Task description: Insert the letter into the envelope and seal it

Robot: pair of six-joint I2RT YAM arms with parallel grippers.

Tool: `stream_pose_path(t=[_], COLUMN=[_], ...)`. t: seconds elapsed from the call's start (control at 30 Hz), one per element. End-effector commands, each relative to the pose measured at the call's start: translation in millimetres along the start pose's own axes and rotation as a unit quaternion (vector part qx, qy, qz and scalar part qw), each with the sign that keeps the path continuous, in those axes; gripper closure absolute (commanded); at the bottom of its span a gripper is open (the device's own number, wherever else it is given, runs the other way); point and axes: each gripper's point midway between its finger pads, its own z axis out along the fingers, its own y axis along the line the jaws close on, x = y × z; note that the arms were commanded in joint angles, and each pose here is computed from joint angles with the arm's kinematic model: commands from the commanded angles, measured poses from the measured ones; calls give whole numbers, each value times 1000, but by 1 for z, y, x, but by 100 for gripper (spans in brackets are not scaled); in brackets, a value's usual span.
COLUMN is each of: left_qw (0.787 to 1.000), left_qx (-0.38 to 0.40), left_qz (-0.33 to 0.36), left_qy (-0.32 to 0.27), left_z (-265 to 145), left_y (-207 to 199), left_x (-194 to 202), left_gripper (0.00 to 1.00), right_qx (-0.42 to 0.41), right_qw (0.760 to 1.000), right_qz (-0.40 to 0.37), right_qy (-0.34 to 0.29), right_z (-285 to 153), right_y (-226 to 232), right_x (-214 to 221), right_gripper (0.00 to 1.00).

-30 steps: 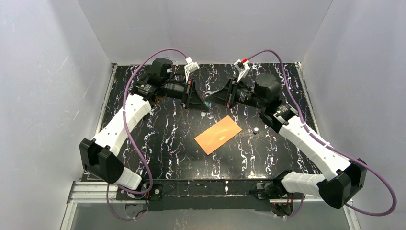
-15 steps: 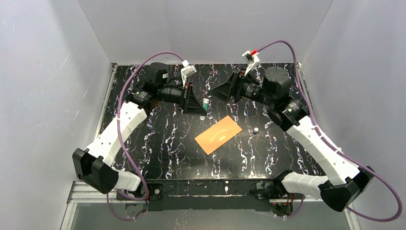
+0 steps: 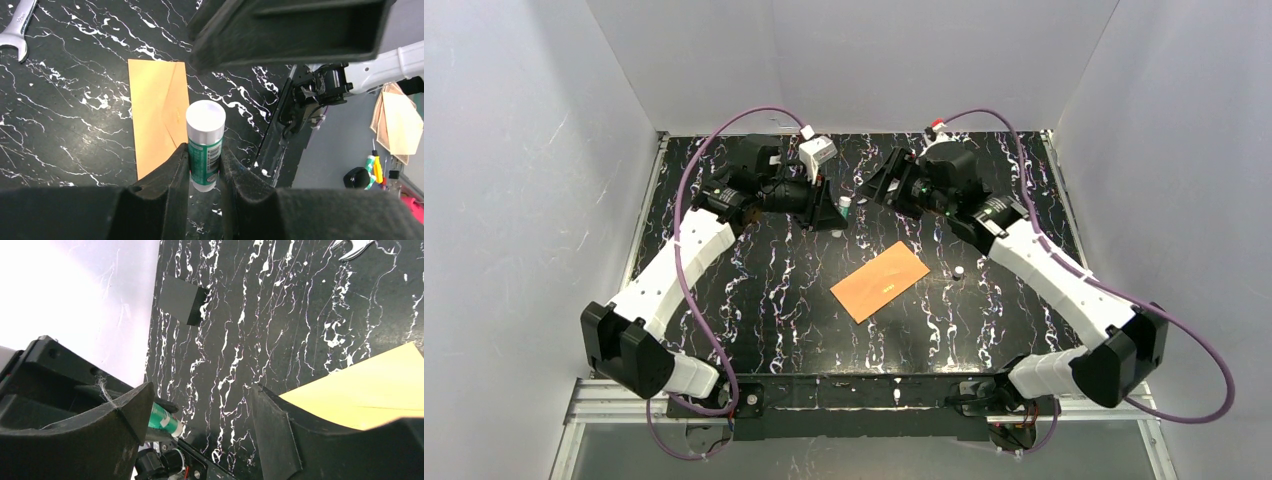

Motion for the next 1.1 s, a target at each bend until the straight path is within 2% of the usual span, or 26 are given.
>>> stream_pose_path(t=[0.0,0.23,0.43,0.67,0.73,0.83,0.93,1.07], left_qw=[999,999,1000,999,999,999,1000,1000], left_qx=[1,-1,10,24,23,21,20,15], left_qz=[37,28,24,25,24,24,11,3], left_qy=[18,26,18,16,17,17,17,15], left_z=[1,1,0,-2,-3,-4,-4,-5], left_y=[3,4,-3,-9,-10,-10,-11,-11], left_x=[0,-4,-9,-13,-14,-16,-16,-18], left_gripper=[100,100,100,100,100,100,100,100], right_qx=[-32,-61,-67,-79,-76,-78,-87,-95], right_qw=[999,997,998,996,996,996,995,994], right_qz=[12,6,-16,-33,-35,-37,-40,-42], right_qy=[-31,-39,4,22,24,24,30,39], right_z=[2,5,10,12,12,11,9,4], right_y=[35,54,57,65,65,65,69,71], right_x=[-15,-16,0,4,4,4,6,10], right_gripper=[22,24,39,41,52,62,63,53])
